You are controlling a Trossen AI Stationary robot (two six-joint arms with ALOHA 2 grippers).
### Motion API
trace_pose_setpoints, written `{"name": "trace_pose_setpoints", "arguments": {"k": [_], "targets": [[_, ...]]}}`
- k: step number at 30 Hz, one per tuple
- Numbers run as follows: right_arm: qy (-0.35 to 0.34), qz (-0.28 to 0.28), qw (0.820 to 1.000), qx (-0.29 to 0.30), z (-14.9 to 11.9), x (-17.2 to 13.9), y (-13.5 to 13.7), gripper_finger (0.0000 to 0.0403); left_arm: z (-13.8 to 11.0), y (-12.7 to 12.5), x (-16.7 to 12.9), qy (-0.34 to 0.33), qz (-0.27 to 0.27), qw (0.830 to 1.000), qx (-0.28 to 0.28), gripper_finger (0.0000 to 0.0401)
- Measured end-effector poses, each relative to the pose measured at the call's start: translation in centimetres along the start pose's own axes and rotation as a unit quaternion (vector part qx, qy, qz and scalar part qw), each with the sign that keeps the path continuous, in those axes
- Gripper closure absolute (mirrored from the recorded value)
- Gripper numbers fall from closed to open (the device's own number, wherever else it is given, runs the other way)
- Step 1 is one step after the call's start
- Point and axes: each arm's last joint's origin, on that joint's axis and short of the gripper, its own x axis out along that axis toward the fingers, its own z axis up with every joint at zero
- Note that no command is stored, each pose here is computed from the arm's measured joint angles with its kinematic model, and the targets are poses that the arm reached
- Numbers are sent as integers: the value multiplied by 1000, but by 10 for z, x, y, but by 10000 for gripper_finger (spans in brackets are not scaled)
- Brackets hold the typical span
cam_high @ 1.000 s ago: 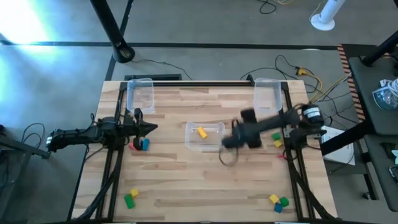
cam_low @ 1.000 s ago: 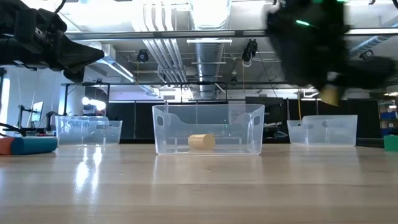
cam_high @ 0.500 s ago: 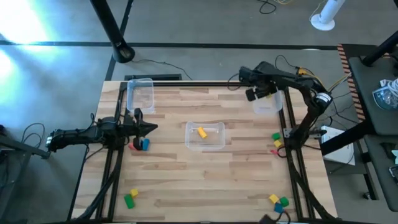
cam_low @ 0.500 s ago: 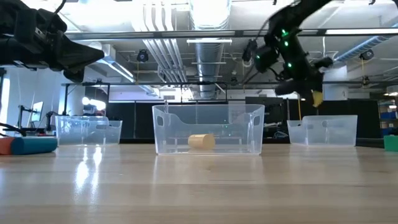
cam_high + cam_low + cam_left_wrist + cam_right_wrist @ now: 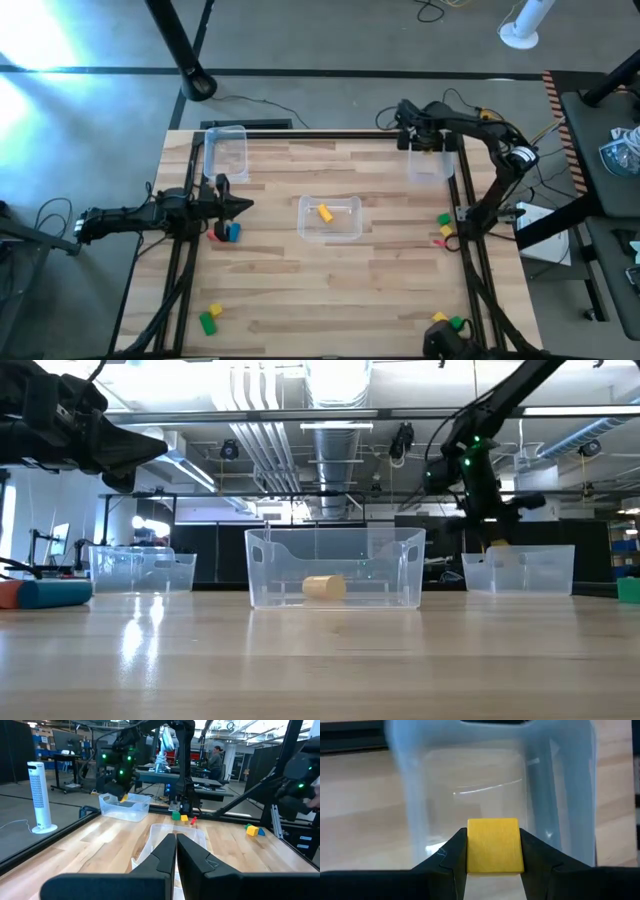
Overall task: Sort blocks by size
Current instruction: Put the yellow square block into the top right transparent bin
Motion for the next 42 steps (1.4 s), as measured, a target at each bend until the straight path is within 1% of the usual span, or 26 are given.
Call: {"name": "trace_pose_setpoints", "arguments": {"k": [8, 11, 15, 19, 24, 28, 34, 42], "targets": [[-17, 7, 999, 31, -6, 34, -5, 276, 0, 0, 0, 0, 0, 1000, 0, 401], [-28, 19, 999, 35, -5, 36, -3, 274, 0, 0, 0, 0, 0, 1000, 0, 401], [-21, 23, 999, 31, -5, 36, -3, 267, 0, 0, 0, 1, 0, 1000, 0, 401], [-19, 21, 999, 35, -8, 40, -4, 276, 0, 0, 0, 2, 0, 1000, 0, 401], [-20, 25, 998, 57, -13, 49, -4, 276, 0, 0, 0, 2, 0, 1000, 0, 401], [-32, 39, 996, 79, -13, 53, -3, 270, 0, 0, 0, 2, 0, 1000, 0, 401], [-46, 53, 993, 92, -13, 56, -1, 275, 0, 0, 0, 2, 0, 1000, 0, 401], [-69, 74, 989, 106, -8, 55, 3, 266, 0, 0, 0, 2, 0, 1000, 0, 401]]}}
